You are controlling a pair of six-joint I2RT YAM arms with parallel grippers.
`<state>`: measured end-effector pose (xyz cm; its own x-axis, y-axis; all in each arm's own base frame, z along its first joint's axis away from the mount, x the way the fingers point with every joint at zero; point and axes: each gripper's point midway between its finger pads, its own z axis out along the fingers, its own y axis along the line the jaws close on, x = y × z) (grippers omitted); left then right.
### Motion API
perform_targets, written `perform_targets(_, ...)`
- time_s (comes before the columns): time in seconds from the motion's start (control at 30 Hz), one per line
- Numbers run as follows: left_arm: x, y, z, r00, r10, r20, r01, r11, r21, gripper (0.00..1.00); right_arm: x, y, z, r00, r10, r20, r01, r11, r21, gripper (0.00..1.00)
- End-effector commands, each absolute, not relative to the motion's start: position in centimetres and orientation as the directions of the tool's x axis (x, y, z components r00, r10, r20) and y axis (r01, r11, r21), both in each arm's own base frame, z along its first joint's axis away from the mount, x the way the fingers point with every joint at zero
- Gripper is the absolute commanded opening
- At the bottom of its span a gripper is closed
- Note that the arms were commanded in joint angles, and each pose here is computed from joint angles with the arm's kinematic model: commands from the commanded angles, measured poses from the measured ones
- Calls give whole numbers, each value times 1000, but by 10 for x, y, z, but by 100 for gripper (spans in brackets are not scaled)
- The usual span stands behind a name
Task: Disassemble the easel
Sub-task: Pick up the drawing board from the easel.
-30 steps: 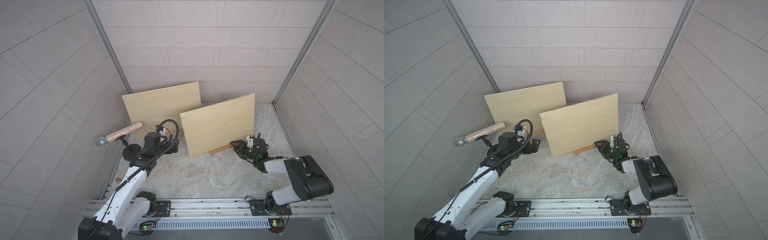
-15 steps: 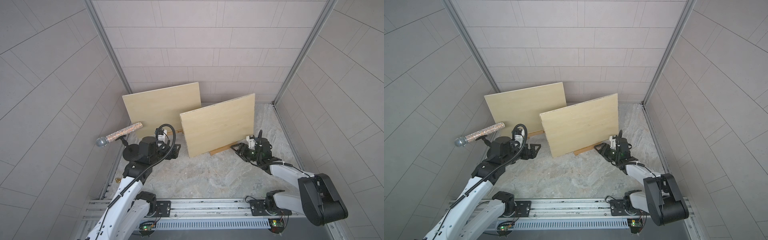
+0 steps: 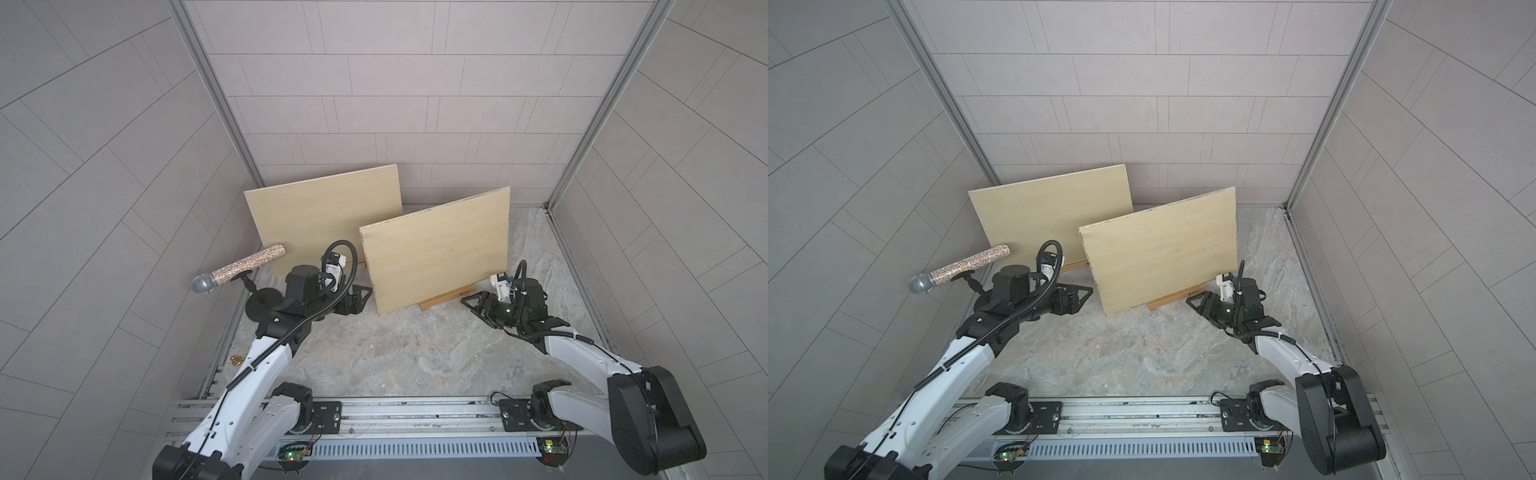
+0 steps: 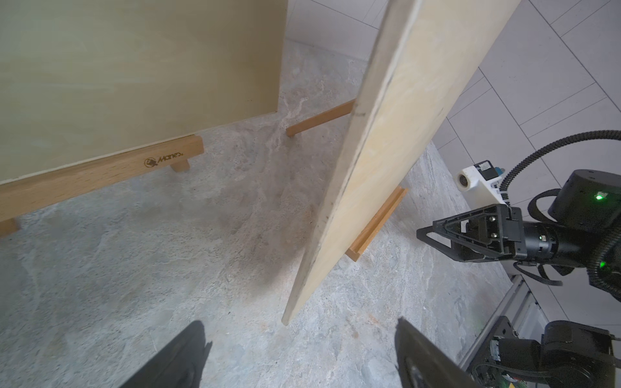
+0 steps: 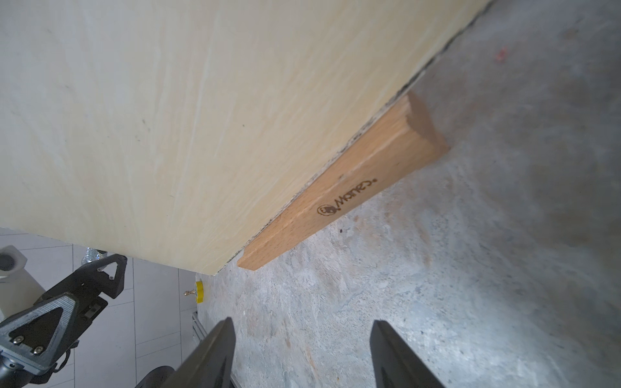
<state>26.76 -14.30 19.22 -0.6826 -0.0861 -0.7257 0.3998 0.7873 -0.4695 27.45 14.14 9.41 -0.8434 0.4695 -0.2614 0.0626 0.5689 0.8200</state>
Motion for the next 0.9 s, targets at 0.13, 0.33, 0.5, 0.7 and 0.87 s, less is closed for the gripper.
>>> perform_targets(0.13,286,-157,220,-604,-80,-793,500,737,-455,91,269,143,96,-854,441,-277,31,574,818,69)
perform_targets(0.33,294,-165,223,-583,-93,-807,541,696,-471,89,270,145,99,-855,434,-282,18,569,822,70)
perform_targets(0.5,302,-167,229,-566,-126,-815,565,660,-494,86,274,145,100,-850,435,-298,-1,564,825,71)
perform_targets(0.7,318,-169,235,-546,-149,-824,596,622,-508,81,288,136,102,-834,469,-291,4,532,847,72)
perform_targets(0.87,328,-177,236,-553,-148,-820,623,580,-525,76,299,129,103,-836,475,-274,3,504,864,72)
